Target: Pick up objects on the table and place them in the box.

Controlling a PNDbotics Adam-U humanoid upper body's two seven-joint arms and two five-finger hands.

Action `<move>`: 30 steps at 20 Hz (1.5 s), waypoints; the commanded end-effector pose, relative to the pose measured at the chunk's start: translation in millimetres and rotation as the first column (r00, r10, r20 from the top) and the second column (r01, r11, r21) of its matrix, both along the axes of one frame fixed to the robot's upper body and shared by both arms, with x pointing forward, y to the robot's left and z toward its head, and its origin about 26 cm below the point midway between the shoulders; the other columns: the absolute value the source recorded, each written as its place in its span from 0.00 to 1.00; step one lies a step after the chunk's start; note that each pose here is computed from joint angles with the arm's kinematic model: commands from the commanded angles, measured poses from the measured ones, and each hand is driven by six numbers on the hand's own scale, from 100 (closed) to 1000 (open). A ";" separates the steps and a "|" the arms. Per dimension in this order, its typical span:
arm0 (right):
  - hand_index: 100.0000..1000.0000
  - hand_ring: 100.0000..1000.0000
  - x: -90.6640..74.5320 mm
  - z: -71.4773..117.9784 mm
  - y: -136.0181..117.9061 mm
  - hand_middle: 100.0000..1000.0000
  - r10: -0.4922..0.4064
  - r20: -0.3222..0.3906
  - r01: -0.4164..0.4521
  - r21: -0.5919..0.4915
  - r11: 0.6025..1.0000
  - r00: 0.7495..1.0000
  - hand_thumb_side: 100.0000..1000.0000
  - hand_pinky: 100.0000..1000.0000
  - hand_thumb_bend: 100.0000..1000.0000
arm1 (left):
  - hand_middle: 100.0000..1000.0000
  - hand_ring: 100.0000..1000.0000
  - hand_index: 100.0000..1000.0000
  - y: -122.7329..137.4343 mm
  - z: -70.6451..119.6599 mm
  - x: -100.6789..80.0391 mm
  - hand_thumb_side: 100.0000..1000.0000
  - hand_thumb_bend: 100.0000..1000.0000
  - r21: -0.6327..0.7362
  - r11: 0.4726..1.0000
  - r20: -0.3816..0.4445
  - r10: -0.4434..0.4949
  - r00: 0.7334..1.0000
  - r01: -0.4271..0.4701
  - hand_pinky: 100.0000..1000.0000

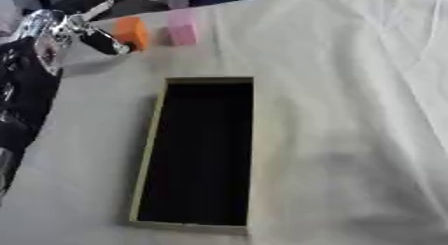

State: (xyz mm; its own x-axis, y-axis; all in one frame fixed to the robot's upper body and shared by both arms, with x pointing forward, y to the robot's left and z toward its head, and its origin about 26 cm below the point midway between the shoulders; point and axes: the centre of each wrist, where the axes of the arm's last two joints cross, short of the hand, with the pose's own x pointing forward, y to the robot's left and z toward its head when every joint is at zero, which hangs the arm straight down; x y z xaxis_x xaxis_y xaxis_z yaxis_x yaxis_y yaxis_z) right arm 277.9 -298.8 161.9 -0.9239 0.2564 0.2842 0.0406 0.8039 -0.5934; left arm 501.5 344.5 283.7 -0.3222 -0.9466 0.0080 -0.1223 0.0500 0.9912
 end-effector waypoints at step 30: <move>0.88 0.97 0.9 4.4 8.0 0.53 0.008 0.029 -0.007 -0.051 0.999 1.000 0.63 0.88 0.00 | 0.85 0.75 0.88 51.7 35.1 -14.2 0.00 0.24 0.072 0.967 -0.105 0.252 0.962 -0.245 0.62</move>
State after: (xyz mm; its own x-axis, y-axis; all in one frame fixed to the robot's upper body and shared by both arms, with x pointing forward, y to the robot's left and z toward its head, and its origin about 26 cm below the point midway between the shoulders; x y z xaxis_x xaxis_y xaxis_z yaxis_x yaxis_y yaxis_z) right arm 280.3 -291.2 163.4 -0.9312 0.2584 0.2571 0.0449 0.7812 -0.6226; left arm 493.8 381.4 306.0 -0.1104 -0.9935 -0.0295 0.0077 -0.0306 0.9995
